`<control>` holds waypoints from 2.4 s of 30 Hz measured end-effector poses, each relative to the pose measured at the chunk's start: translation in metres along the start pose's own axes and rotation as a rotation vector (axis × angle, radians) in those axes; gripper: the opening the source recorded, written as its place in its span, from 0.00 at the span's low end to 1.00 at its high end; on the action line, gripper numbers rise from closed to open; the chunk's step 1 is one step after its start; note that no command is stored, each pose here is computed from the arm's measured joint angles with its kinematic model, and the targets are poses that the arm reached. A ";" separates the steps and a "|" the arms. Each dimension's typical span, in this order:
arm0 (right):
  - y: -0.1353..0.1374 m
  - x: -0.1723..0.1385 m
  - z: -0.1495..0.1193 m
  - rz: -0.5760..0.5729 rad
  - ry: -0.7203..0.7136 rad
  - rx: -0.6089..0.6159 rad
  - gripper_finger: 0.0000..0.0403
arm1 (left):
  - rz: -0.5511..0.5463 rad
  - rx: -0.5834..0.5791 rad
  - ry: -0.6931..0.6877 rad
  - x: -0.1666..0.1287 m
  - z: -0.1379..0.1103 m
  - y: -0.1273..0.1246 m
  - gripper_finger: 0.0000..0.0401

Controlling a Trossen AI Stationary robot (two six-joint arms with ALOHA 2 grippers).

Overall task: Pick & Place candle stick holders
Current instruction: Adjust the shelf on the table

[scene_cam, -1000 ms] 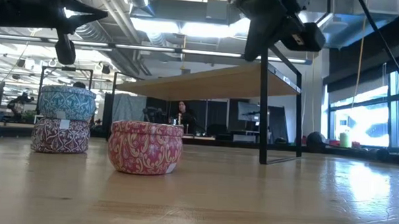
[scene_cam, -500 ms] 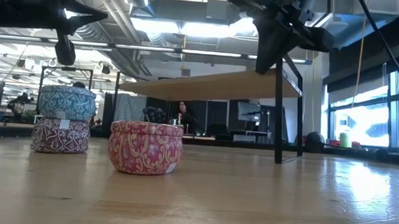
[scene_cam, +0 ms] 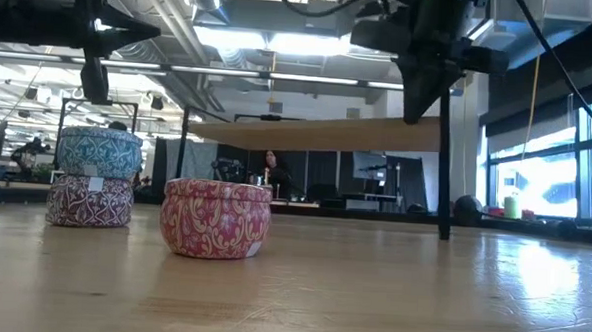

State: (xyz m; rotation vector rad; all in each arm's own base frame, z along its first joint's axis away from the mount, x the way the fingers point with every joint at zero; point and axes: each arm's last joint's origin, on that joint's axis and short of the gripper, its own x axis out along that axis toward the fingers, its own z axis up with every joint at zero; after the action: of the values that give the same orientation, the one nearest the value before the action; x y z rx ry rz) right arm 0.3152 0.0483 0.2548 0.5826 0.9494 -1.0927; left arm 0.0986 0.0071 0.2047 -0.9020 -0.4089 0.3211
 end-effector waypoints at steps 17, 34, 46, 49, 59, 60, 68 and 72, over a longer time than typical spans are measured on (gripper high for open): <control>-0.005 -0.005 0.026 0.024 -0.089 0.080 0.00 | 0.003 0.330 0.319 0.045 0.005 -0.054 0.00; -0.029 -0.091 0.050 0.004 -0.160 0.110 0.00 | 0.207 0.402 0.398 0.133 0.054 -0.054 0.00; -0.037 -0.104 0.045 0.054 -0.123 -0.044 0.00 | 0.209 0.370 0.380 0.132 0.078 -0.040 0.00; -0.047 -0.107 0.045 0.060 -0.125 -0.037 0.00 | 0.211 0.377 0.380 0.132 0.079 -0.039 0.00; -0.102 -0.083 0.030 0.091 -0.017 0.033 0.00 | 0.250 0.402 0.434 0.129 0.075 -0.034 0.00; -0.106 -0.079 0.027 0.115 -0.014 0.035 0.00 | 0.252 0.406 0.437 0.129 0.075 -0.034 0.00; -0.128 -0.041 0.017 0.288 0.030 0.085 0.00 | 0.269 0.459 0.433 0.129 0.075 -0.033 0.00; -0.143 -0.032 0.019 0.175 0.065 0.159 0.00 | 0.339 0.457 0.379 0.128 0.081 -0.029 0.00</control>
State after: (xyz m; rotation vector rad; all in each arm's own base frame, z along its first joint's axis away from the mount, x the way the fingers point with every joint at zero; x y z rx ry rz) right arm 0.1849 -0.0049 0.2991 0.8203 0.8551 -1.0025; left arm 0.1757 0.1019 0.2990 -0.5589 0.1704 0.5181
